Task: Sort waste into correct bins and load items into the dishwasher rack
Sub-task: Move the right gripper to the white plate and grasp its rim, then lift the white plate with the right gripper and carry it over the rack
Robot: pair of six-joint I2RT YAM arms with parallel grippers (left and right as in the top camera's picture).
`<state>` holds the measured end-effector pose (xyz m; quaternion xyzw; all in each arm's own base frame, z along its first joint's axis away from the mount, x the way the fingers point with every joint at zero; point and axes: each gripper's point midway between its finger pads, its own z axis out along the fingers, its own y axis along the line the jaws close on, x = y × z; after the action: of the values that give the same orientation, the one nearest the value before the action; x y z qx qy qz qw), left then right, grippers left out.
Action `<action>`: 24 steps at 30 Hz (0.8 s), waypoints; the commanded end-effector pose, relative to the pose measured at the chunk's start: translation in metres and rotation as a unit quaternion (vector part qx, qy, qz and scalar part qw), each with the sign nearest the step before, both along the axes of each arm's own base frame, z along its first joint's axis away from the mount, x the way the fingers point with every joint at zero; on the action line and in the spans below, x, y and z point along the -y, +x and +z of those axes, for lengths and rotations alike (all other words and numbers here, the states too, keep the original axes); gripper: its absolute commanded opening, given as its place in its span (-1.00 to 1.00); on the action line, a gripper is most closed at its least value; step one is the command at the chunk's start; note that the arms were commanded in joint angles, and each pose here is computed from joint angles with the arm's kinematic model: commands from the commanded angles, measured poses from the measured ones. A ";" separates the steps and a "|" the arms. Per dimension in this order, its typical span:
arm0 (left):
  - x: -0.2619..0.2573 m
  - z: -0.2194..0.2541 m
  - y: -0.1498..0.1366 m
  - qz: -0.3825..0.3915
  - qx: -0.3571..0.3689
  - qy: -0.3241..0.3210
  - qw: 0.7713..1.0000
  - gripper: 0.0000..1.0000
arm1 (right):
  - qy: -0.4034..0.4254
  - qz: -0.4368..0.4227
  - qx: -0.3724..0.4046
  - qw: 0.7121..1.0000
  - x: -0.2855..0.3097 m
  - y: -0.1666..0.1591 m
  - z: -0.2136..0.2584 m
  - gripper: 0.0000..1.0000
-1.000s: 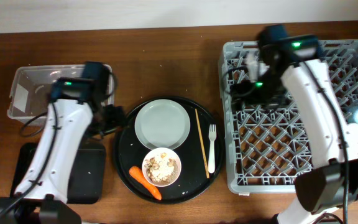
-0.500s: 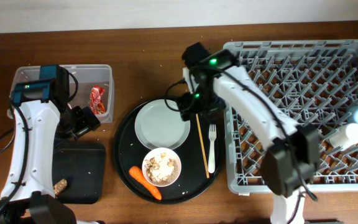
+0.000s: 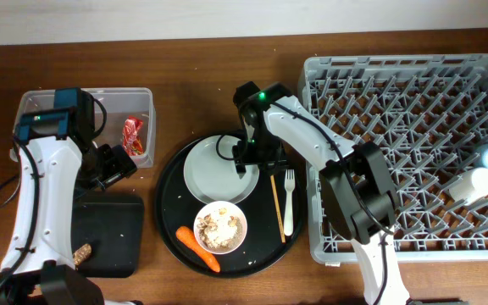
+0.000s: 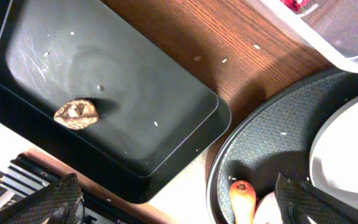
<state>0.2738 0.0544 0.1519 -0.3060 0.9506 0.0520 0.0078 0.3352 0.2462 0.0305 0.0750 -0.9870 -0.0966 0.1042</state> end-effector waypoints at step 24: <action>-0.003 0.003 0.000 0.008 0.007 0.005 1.000 0.99 | -0.041 -0.031 0.008 0.999 -0.002 -0.007 -0.034 -0.92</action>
<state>0.2741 0.0544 0.1519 -0.3058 0.9506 0.0519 0.0083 0.3303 0.2577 0.0063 0.0387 -0.9919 -0.0815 0.0894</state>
